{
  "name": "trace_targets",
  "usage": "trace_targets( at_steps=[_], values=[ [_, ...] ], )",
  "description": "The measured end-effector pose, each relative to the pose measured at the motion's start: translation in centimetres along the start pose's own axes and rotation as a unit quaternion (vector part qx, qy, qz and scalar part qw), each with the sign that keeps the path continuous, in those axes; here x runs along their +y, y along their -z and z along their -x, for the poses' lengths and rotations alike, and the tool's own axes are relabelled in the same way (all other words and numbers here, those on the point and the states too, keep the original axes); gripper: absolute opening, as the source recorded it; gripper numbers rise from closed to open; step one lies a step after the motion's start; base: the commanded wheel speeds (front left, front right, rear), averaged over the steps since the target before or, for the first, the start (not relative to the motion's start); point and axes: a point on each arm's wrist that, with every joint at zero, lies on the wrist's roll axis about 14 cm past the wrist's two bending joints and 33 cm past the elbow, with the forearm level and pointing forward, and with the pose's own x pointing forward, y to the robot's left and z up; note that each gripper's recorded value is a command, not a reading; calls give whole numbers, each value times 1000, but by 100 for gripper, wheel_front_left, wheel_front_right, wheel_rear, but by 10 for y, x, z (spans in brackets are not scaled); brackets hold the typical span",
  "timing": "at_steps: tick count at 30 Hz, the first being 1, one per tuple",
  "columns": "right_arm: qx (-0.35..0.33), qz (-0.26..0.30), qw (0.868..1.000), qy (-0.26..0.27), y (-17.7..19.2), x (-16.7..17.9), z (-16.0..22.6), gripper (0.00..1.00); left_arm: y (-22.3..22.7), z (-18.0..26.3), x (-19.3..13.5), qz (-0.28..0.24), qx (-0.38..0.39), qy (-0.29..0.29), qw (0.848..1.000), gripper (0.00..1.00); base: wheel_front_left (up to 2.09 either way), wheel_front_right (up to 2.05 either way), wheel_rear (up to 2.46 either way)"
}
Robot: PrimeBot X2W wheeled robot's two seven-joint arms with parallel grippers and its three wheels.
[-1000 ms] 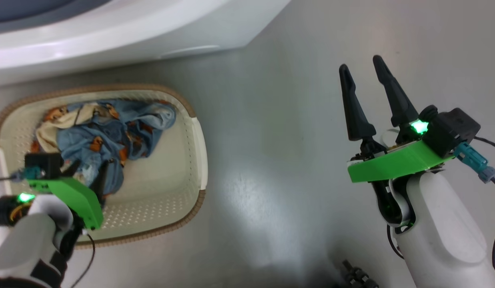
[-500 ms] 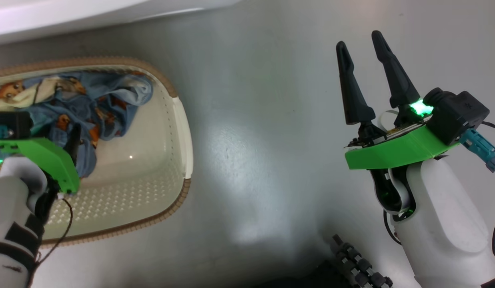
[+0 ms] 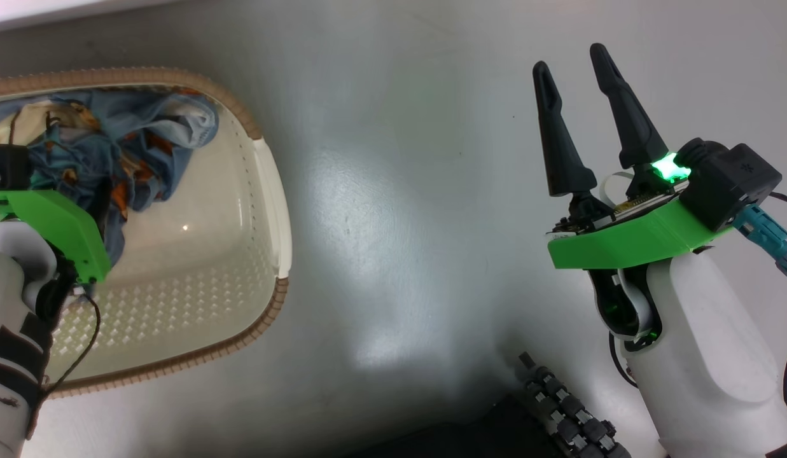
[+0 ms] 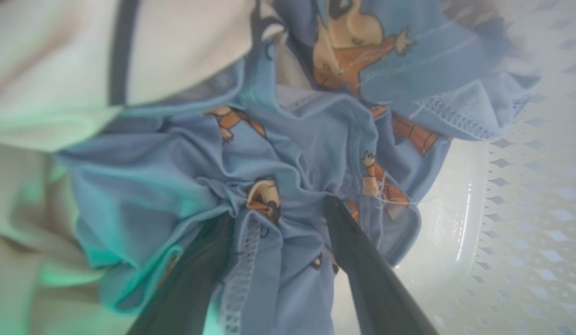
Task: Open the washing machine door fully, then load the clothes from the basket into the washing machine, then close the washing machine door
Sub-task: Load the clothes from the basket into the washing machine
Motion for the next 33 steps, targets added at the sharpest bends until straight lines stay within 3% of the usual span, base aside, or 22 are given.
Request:
trace_targets(
  at_steps=[17,19,20,21,33],
  values=[
    [1,6,1000,6,0,-6,2,100,9,-11,-10,-5,40,16,999,99,0,0,0],
    [0,6,1000,6,0,-6,2,100,9,-11,-11,-5,41,18,999,51,0,0,0],
    [0,7,1000,6,-1,-6,3,100,9,-11,-11,-6,42,18,999,33,0,0,0],
    [-1,7,1000,6,-2,-6,3,100,8,-11,-11,-8,42,18,999,0,0,0,0],
    [-14,7,1000,2,-15,-1,4,100,-6,1,-13,-1,21,20,1000,0,0,0,0]
  ],
)
